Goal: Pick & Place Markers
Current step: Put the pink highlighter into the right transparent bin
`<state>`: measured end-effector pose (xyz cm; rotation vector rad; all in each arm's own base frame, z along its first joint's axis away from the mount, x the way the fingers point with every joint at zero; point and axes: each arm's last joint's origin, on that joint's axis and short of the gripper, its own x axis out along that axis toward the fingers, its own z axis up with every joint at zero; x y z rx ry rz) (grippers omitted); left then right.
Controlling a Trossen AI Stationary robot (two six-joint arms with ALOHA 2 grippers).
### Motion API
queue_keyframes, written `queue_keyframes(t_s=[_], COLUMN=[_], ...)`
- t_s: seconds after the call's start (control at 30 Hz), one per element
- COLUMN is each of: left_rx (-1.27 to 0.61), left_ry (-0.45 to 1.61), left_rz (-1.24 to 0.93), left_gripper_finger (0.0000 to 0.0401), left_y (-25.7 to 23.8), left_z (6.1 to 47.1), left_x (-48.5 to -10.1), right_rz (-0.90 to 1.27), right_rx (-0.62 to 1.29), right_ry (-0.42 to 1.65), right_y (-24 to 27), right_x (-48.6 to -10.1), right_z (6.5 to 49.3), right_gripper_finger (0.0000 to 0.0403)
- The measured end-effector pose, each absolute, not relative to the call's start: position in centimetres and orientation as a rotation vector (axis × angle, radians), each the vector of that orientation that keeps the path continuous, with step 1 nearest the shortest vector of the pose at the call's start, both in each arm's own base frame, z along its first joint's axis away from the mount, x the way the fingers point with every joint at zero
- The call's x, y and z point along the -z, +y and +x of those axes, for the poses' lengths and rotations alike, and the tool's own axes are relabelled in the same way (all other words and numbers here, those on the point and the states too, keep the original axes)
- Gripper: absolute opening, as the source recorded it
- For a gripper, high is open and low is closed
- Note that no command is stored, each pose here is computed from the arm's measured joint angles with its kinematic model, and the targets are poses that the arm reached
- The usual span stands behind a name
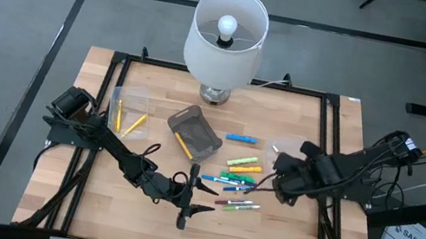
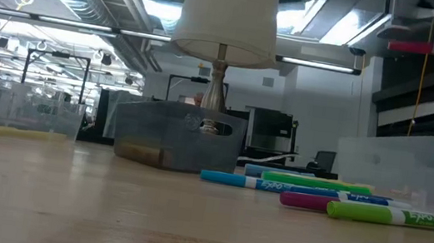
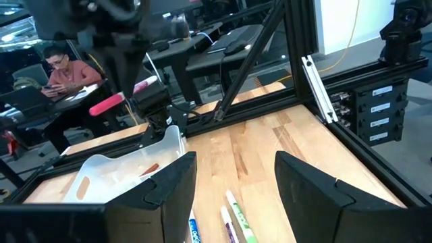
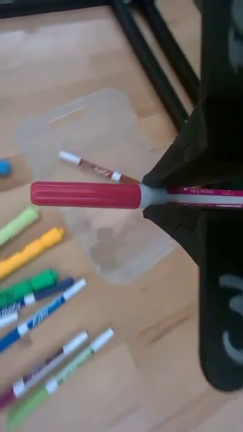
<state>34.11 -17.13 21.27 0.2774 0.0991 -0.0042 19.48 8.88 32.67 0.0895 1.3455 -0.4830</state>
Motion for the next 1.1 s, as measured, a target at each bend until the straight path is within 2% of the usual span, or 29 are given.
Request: queue_keyframes(t_s=[0.4, 1.1], left_rx=[0.004, 0.005], left_ry=[0.099, 0.099], left_rz=[0.277, 0.273], left_gripper_finger=[0.0196, 0.0196], left_y=[-17.1, -17.1], left_z=[34.1, 34.1], left_x=[-21.3, -21.3], right_rz=[0.291, 0.299], right_rx=[0.704, 0.783], right_ry=[1.313, 1.287], right_y=[6.4, 4.5], right_x=[-32.1, -32.2], right_z=[20.3, 20.8], right_gripper_finger=[0.0031, 0.0031])
